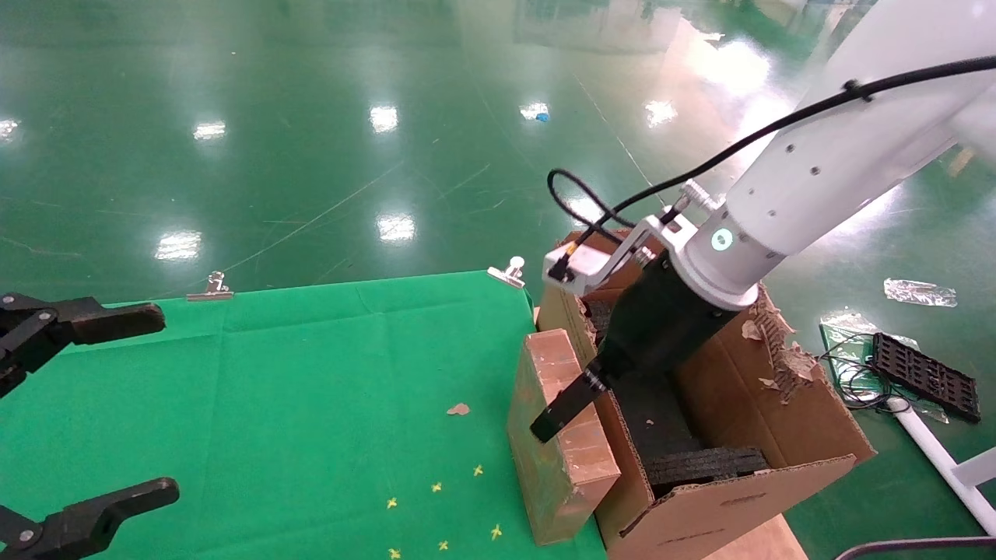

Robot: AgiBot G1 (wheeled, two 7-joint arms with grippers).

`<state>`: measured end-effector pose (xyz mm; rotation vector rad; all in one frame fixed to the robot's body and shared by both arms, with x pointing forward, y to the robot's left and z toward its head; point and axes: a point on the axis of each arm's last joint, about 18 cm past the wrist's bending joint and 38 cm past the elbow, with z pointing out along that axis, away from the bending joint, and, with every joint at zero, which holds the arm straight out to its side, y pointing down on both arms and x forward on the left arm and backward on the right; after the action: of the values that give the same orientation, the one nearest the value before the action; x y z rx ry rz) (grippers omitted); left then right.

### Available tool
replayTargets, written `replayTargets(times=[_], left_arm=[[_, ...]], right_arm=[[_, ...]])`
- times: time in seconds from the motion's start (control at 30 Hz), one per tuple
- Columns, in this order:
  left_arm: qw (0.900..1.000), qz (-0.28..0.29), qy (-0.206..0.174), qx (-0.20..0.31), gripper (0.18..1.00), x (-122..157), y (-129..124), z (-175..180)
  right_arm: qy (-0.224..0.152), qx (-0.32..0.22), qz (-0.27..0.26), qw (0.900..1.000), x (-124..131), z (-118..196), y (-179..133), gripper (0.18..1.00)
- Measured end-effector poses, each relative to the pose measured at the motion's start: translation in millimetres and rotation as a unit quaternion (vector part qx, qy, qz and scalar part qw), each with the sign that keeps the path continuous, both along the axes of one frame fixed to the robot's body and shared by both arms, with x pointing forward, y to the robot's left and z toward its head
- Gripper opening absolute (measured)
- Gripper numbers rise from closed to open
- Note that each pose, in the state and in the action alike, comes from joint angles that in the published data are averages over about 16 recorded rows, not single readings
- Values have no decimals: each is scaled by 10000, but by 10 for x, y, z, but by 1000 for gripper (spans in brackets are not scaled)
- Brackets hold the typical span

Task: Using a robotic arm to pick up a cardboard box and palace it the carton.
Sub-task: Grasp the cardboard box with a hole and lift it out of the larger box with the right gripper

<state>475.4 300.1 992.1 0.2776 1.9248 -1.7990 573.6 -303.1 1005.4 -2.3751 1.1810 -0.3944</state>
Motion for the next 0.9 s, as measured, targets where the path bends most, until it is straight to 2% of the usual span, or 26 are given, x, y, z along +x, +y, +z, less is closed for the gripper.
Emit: replayTargets(times=[0.3, 0.63, 0.9], left_arm=[[10000, 0, 0, 0, 1001, 0, 0, 0], [10000, 0, 0, 0, 993, 0, 0, 0], [10000, 0, 0, 0, 955, 0, 0, 0]], right_arm=[[200, -26, -181, 9996, 110, -144, 25, 999], [261, -177, -192, 9993, 115, -235, 49, 973], [304, -180, -217, 9991, 95, -284, 39, 890]])
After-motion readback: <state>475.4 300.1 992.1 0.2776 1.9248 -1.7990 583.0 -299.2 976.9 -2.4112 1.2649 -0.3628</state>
